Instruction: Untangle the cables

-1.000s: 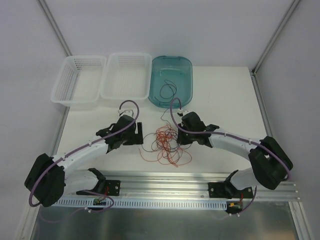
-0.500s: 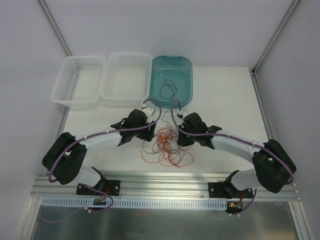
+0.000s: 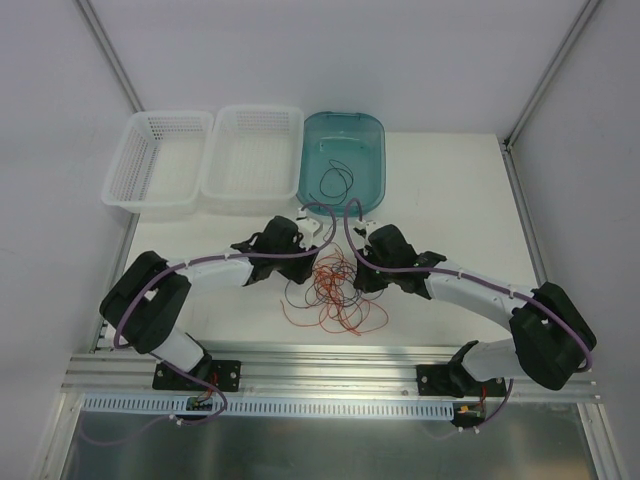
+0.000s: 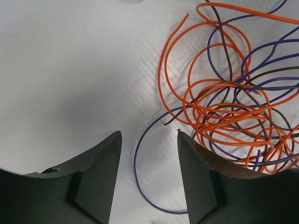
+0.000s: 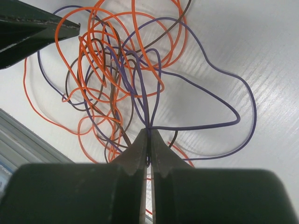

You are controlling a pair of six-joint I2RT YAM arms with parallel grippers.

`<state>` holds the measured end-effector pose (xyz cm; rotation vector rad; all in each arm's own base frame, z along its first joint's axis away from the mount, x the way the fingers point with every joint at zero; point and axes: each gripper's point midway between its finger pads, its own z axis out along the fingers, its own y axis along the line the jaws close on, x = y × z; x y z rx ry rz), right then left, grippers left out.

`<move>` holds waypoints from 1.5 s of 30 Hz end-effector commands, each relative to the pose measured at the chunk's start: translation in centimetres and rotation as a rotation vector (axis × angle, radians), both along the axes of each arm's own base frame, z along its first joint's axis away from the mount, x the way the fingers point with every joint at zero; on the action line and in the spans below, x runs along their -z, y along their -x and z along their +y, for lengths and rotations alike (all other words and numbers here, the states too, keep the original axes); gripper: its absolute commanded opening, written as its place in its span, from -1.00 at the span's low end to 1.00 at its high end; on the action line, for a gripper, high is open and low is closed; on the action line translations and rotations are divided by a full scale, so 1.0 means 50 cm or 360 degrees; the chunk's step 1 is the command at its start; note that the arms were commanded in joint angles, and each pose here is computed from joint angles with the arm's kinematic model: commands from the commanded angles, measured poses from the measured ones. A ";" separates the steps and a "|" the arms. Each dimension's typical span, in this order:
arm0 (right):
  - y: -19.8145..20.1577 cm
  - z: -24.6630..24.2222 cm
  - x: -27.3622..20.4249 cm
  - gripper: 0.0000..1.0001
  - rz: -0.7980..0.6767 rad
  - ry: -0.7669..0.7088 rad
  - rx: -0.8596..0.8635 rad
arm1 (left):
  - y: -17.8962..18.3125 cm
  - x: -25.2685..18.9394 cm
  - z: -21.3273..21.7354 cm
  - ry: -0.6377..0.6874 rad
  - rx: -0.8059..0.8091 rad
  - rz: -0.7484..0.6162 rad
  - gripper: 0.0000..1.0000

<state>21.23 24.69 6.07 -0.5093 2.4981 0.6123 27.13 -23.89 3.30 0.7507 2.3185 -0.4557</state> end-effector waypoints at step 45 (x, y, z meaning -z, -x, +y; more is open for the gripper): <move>-0.045 -0.233 0.014 -0.99 -0.0108 0.0329 0.0739 | 0.010 -0.145 0.344 0.0178 -0.1556 -0.0225 -1.00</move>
